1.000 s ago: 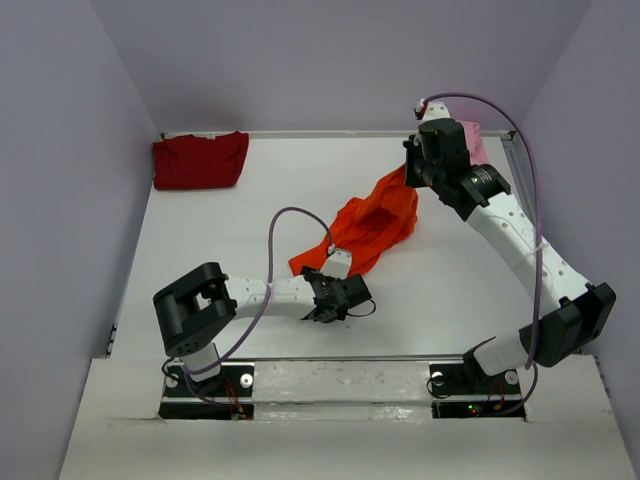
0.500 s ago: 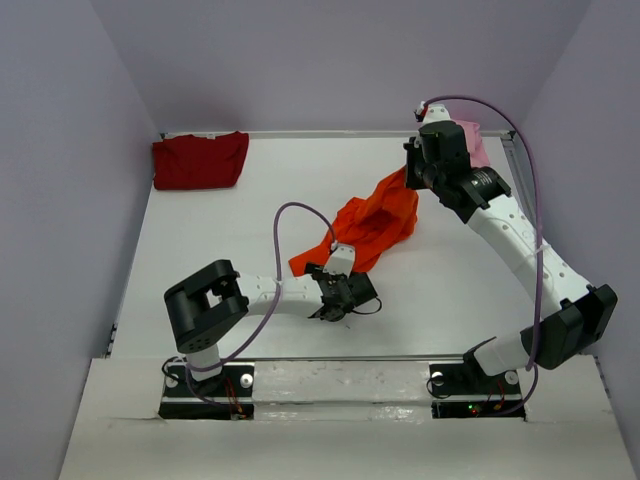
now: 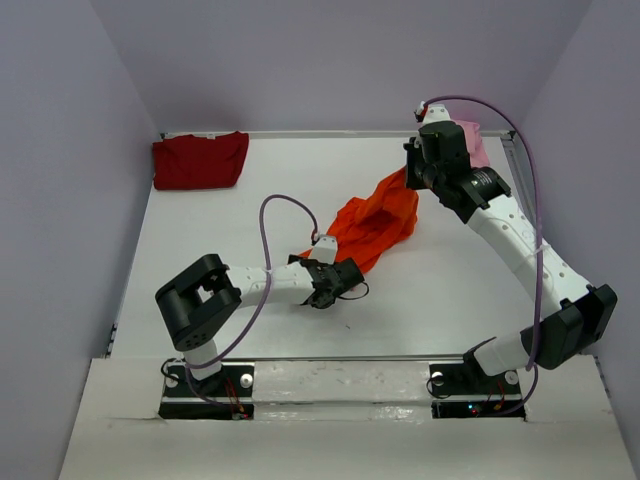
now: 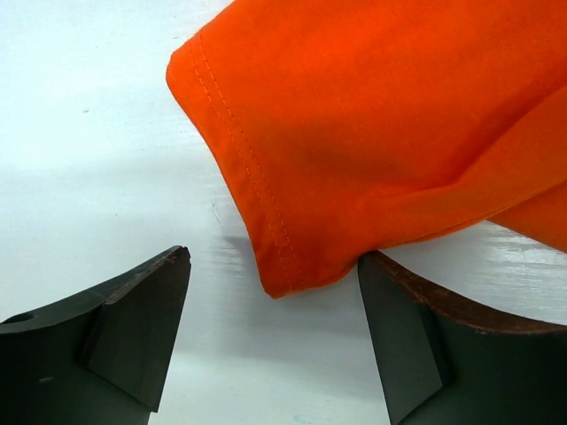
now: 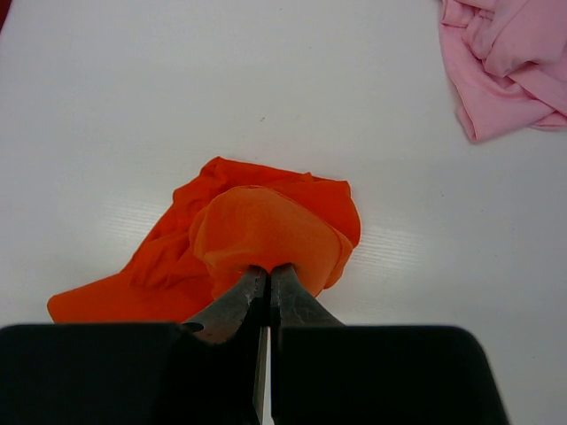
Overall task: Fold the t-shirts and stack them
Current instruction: Flatten out the tshirt
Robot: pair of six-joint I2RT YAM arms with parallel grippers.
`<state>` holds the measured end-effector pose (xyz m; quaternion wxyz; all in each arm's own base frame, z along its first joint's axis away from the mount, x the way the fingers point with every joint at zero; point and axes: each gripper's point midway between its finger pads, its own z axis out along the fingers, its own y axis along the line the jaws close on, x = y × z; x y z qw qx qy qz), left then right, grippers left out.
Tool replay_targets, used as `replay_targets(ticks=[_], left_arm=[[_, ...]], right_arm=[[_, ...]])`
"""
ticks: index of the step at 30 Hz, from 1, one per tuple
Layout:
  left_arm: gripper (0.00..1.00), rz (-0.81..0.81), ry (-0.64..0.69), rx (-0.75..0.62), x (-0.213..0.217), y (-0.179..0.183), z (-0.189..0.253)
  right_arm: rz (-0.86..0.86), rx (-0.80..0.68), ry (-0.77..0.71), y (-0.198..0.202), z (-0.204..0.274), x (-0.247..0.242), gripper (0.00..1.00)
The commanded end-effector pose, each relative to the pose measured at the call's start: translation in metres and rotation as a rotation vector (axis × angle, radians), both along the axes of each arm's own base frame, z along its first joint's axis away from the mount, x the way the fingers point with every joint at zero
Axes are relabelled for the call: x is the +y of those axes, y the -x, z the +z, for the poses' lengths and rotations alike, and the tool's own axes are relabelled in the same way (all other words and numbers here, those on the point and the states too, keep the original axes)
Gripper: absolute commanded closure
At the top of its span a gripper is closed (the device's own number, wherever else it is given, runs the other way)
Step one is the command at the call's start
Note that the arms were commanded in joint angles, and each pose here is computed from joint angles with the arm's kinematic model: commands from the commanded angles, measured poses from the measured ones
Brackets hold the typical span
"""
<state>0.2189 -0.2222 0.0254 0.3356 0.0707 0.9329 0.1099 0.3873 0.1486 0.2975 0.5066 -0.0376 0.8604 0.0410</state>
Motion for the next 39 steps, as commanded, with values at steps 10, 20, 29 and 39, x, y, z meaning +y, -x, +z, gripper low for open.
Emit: replay_targets(ticks=[10, 20, 29, 39], left_arm=[[0.30, -0.078, -0.101, 0.141, 0.018, 0.026, -0.027], [0.75, -0.111, -0.102, 0.165, 0.015, 0.029, -0.033], [1.00, -0.108, -0.082, 0.135, 0.013, 0.026, -0.028], [1.00, -0.045, 0.005, -0.083, 0.025, 0.006, 0.066]], right_arm=[[-0.012, -0.084, -0.013, -0.003, 0.022, 0.000, 1.00], [-0.030, -0.081, -0.004, -0.005, 0.019, -0.006, 1.00], [-0.036, -0.076, 0.008, -0.005, 0.015, -0.008, 1.00], [-0.043, -0.114, -0.003, 0.003, 0.030, -0.014, 1.00]])
